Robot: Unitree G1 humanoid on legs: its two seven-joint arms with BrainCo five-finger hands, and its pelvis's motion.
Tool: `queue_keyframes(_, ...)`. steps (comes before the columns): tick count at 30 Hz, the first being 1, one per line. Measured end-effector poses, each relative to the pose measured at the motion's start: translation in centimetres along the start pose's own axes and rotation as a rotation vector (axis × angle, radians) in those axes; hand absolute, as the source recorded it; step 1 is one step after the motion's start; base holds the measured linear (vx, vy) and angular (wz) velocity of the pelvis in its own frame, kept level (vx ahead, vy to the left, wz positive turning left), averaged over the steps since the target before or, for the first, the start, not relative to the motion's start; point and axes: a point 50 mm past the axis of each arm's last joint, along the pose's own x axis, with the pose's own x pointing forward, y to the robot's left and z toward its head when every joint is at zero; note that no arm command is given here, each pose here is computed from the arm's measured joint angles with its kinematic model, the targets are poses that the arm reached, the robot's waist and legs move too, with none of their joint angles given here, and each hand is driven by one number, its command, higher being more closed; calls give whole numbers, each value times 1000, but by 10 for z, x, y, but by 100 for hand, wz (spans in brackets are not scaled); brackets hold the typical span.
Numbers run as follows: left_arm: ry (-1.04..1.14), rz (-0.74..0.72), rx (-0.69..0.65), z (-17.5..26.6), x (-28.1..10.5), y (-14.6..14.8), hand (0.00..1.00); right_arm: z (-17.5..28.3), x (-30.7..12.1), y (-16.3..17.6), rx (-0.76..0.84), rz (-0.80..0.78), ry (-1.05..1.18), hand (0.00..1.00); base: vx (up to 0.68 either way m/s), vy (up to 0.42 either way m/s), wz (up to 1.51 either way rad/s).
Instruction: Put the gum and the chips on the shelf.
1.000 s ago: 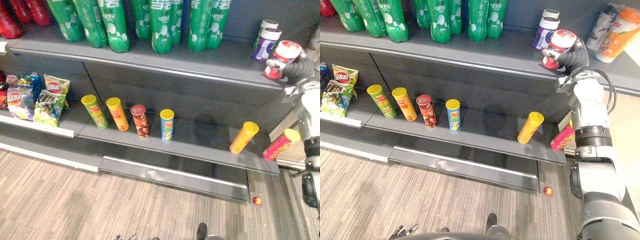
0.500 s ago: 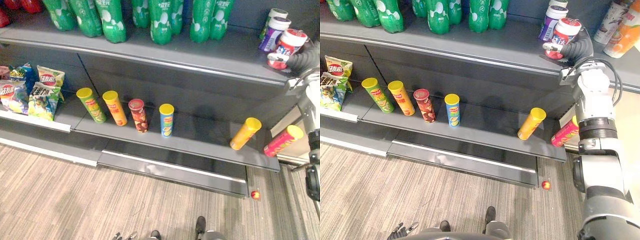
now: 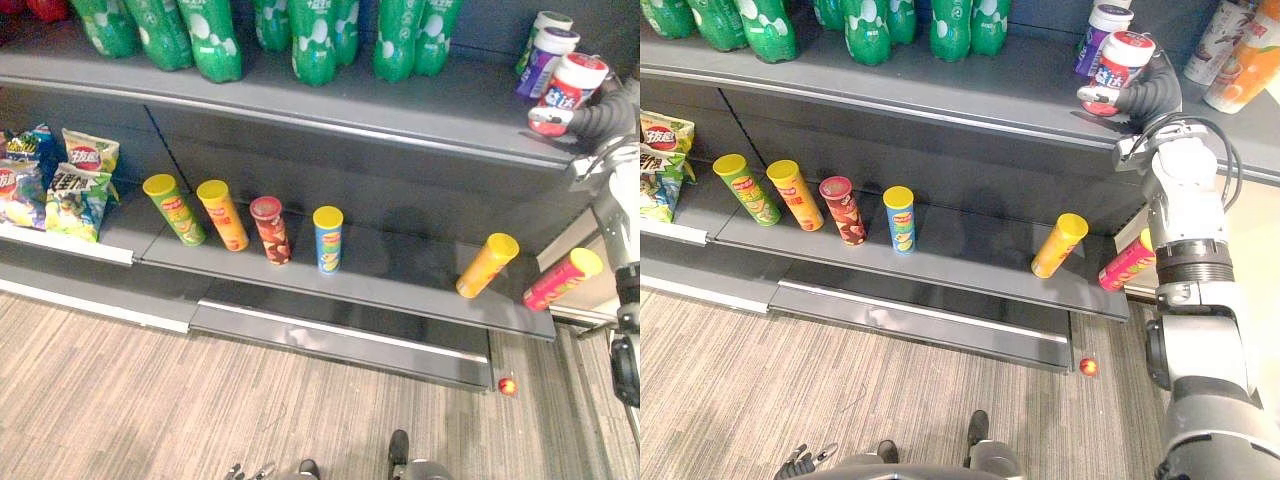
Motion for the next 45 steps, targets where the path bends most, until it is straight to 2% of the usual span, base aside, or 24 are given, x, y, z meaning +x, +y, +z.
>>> queue_keyframes(11,-5,-9,19,2,1,1,0,-4,-14,3,-13,13,-28,0,-12,-11,-5)
queue_keyframes(21,15,-5,36,-3,0,3,0,-16,-25,-3,-33,-52,1,0,-19,-16,-9)
queue_keyframes(26,11,-5,37,-2,0,4,0,2,-25,-23,-89,-103,-71,0,0,0,0)
queue_keyframes(30,27,-1,39,-5,0,7,0,28,-26,-22,-70,-112,-200,0,-3,-22,-4)
queue_keyframes(36,26,-29,41,-2,2,5,0,89,-39,8,-23,23,-518,0,-6,-6,-1)
queue_keyframes(38,32,-30,41,-3,2,5,0,94,-46,18,3,60,-567,0,-38,-12,-6)
queue_keyframes(42,43,-28,41,-4,4,4,0,79,-79,56,137,186,-605,0,-32,-18,-10)
queue_keyframes(45,55,-21,41,-6,4,5,0,51,-100,84,249,265,-516,0,-23,-20,-16)
